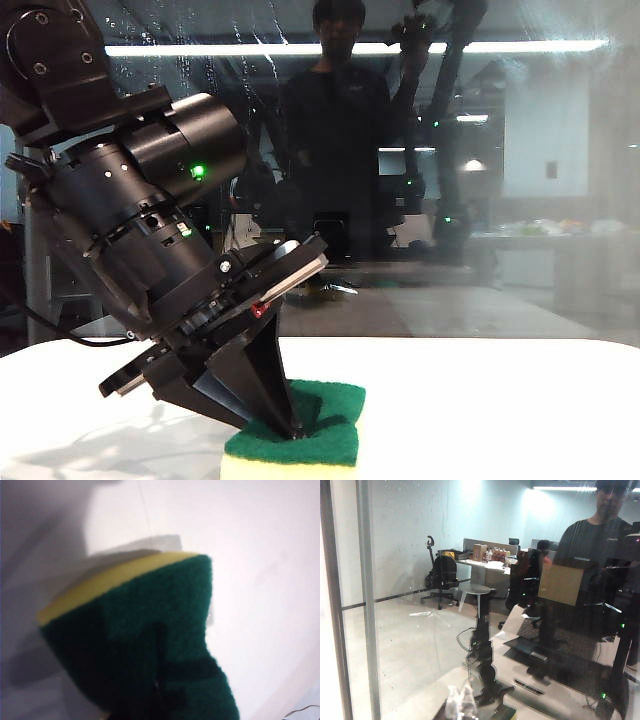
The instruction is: Reach upward to find where there is water on the glass, pick up the sponge from the table, dry the water, and finally place the sponge back on the table.
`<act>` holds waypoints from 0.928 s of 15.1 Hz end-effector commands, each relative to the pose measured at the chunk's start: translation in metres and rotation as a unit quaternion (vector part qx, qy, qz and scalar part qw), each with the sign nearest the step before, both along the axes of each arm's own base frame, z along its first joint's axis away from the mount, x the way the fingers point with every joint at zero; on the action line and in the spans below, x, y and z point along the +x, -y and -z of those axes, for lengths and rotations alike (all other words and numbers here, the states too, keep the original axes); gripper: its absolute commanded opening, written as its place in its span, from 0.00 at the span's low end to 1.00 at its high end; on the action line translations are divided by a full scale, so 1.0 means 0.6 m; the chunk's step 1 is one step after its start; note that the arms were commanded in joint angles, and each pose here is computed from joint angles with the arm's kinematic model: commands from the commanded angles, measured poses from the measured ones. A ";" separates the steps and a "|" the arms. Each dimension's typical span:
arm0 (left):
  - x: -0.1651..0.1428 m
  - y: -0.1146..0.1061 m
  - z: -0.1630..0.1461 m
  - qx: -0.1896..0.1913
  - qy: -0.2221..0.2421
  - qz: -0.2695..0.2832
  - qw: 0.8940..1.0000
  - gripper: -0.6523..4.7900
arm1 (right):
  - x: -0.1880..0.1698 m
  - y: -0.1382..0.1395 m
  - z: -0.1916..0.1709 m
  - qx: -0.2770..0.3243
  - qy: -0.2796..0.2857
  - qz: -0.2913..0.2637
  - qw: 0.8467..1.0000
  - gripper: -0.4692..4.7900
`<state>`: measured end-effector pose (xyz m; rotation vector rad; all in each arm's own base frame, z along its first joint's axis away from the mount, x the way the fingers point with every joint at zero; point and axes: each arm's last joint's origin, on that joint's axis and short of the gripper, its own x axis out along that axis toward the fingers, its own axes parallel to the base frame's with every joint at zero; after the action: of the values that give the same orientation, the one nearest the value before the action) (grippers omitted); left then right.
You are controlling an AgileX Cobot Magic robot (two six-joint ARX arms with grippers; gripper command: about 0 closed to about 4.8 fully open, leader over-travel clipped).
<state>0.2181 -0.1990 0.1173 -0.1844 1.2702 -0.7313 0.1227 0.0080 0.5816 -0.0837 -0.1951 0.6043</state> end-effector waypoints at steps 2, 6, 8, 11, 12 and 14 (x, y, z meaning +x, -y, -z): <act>0.017 0.015 -0.028 -0.026 0.022 0.006 0.999 0.11 | -0.005 -0.001 -0.004 0.001 0.008 -0.001 1.000 0.08; 0.035 0.030 -0.129 -0.085 0.100 0.010 0.991 0.11 | -0.007 -0.002 -0.003 -0.002 0.007 -0.016 1.000 0.08; 0.037 0.032 -0.172 -0.112 0.133 0.010 0.985 0.11 | -0.007 -0.003 -0.003 -0.005 0.007 -0.027 1.000 0.08; 0.037 0.032 -0.260 -0.160 0.192 0.009 0.968 0.11 | -0.007 -0.003 -0.003 -0.004 0.007 -0.027 1.000 0.08; 0.038 0.032 -0.291 -0.172 0.210 0.009 0.962 0.11 | -0.007 -0.003 -0.003 -0.005 0.007 -0.027 1.000 0.08; 0.036 0.027 -0.370 -0.167 0.280 0.013 0.945 0.11 | -0.008 -0.003 -0.003 -0.005 0.007 -0.027 1.000 0.08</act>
<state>0.2408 -0.2177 0.3258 -0.2632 0.6424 -0.9597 0.1215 0.0092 0.5814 -0.0860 -0.1929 0.6555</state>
